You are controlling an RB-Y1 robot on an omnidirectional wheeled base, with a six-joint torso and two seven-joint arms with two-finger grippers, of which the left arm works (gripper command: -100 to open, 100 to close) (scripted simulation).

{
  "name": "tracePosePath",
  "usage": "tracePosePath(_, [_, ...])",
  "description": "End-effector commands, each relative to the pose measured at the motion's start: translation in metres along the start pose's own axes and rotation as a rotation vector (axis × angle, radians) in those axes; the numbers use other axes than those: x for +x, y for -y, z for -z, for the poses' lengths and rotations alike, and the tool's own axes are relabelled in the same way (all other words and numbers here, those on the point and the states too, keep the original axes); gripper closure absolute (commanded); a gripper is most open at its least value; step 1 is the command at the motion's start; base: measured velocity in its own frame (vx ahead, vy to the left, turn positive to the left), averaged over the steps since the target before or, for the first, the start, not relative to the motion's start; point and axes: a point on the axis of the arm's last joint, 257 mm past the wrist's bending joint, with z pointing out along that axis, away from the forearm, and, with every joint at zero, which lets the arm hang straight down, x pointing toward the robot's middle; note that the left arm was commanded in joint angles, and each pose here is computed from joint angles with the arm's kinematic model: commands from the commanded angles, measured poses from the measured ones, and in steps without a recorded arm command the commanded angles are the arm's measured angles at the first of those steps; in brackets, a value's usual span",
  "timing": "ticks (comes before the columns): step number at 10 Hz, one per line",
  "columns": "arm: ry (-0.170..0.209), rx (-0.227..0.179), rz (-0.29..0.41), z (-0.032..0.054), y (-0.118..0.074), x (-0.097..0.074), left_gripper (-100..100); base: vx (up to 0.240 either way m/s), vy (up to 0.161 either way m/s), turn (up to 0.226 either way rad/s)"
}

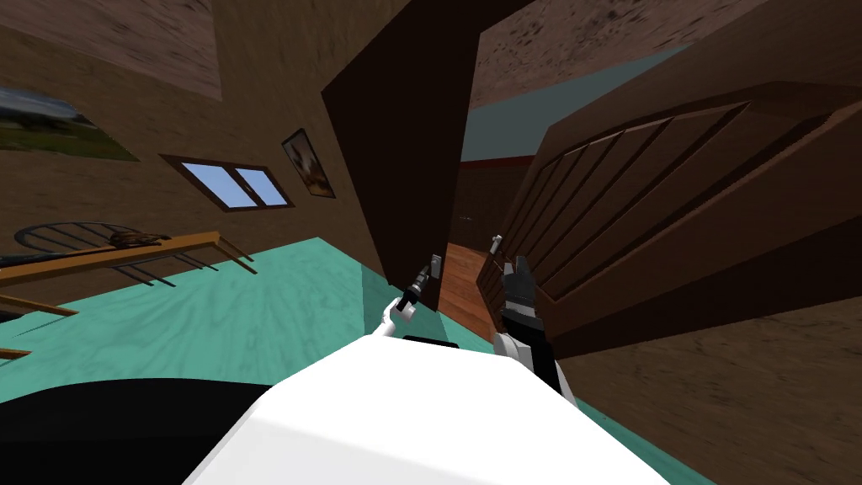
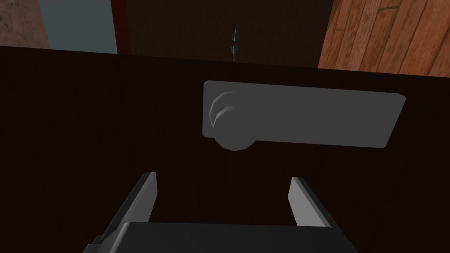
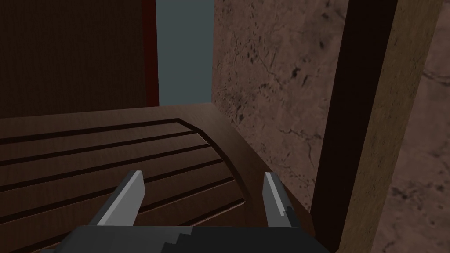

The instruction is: Push the door open

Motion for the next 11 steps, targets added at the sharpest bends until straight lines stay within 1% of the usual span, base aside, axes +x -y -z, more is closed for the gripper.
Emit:
tracePosePath(1, [0.005,0.000,0.000,-0.0007,-0.0013,-0.0021,-100,0.192,-0.089,-0.037])
tracePosePath(4, [0.014,0.000,0.002,-0.0023,-0.0035,-0.0047,-100,0.200,-0.080,-0.031])
tracePosePath(6, [0.015,0.000,0.003,-0.0026,-0.0035,-0.0046,-100,0.125,-0.016,-0.012])
tracePosePath(7, [0.015,0.000,0.003,-0.0026,-0.0035,-0.0046,100,-0.010,0.000,0.005])
tracePosePath(11, [0.015,0.000,0.003,-0.0026,-0.0035,-0.0046,100,-0.008,0.002,-0.005])
